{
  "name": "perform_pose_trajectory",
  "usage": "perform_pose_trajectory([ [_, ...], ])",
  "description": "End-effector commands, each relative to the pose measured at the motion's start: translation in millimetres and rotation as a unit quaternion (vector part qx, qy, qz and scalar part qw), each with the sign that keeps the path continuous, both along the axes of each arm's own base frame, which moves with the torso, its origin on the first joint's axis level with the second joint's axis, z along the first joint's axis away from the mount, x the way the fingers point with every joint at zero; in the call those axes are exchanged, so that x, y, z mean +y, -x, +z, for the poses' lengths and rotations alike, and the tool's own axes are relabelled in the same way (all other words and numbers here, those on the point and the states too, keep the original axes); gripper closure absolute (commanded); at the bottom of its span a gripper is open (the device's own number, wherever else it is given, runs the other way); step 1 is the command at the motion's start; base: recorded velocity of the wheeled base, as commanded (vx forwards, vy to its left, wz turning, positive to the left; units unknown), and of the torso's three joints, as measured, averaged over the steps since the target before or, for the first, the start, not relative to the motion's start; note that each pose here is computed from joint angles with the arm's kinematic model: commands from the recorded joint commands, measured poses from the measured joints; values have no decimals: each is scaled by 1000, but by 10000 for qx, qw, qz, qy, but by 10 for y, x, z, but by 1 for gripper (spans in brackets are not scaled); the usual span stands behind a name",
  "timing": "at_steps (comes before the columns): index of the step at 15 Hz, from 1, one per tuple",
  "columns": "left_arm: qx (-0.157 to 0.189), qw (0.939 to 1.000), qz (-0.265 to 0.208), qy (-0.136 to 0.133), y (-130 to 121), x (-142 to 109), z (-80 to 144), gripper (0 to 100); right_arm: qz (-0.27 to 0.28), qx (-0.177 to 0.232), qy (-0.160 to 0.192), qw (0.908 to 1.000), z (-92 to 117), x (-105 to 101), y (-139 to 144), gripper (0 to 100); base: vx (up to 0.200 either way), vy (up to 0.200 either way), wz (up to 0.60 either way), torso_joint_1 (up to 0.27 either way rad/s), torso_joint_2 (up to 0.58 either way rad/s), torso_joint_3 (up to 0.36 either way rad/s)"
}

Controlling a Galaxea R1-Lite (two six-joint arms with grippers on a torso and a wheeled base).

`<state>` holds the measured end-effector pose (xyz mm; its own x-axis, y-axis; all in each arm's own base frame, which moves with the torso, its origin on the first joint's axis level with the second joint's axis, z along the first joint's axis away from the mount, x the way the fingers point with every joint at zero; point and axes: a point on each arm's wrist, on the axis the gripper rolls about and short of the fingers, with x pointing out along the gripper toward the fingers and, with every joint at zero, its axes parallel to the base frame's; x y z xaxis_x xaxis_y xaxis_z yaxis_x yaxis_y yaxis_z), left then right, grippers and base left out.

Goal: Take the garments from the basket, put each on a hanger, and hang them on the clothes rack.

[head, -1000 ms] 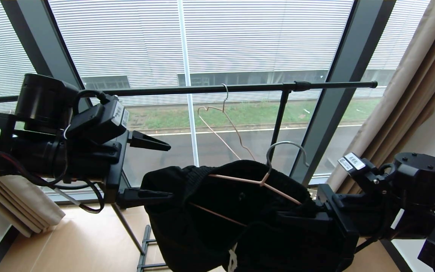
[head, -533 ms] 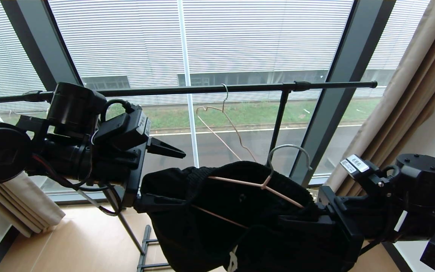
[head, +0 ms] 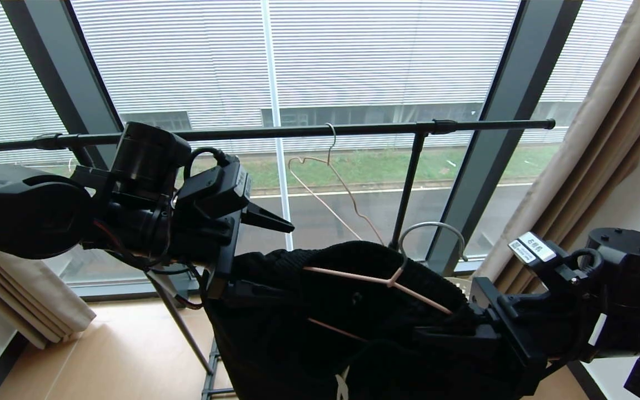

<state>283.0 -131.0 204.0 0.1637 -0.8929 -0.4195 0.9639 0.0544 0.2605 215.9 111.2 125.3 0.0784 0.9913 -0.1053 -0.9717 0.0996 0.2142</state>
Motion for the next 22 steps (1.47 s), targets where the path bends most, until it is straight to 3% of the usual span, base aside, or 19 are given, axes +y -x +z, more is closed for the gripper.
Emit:
perform_pose_trajectory([
  [1, 69, 10000, -68, -22, -46, -63, -51, 0, 20, 7, 3, 10000, -7, -3, 13, 100, 0, 0, 0, 0, 0, 0],
  [10, 185, 9997, -160, -78, -28, -130, -113, 0, 56, -285, -93, 9995, 4, -15, 35, 100, 0, 0, 0, 0, 0, 0],
  [11, 185, 9997, -160, -78, -28, -130, -113, 100, 56, -278, -90, 9996, -1, -15, 35, 100, 0, 0, 0, 0, 0, 0],
  [21, 147, 9997, -186, -108, 21, -92, -133, 100, -91, -66, -122, 9999, 10, -22, -49, 100, 0, 0, 0, 0, 0, 0],
  [22, 155, 9997, -179, -111, 20, -88, -134, 100, -88, -75, -111, 9999, 2, -27, -37, 0, 0, 0, 0, 0, 0, 0],
])
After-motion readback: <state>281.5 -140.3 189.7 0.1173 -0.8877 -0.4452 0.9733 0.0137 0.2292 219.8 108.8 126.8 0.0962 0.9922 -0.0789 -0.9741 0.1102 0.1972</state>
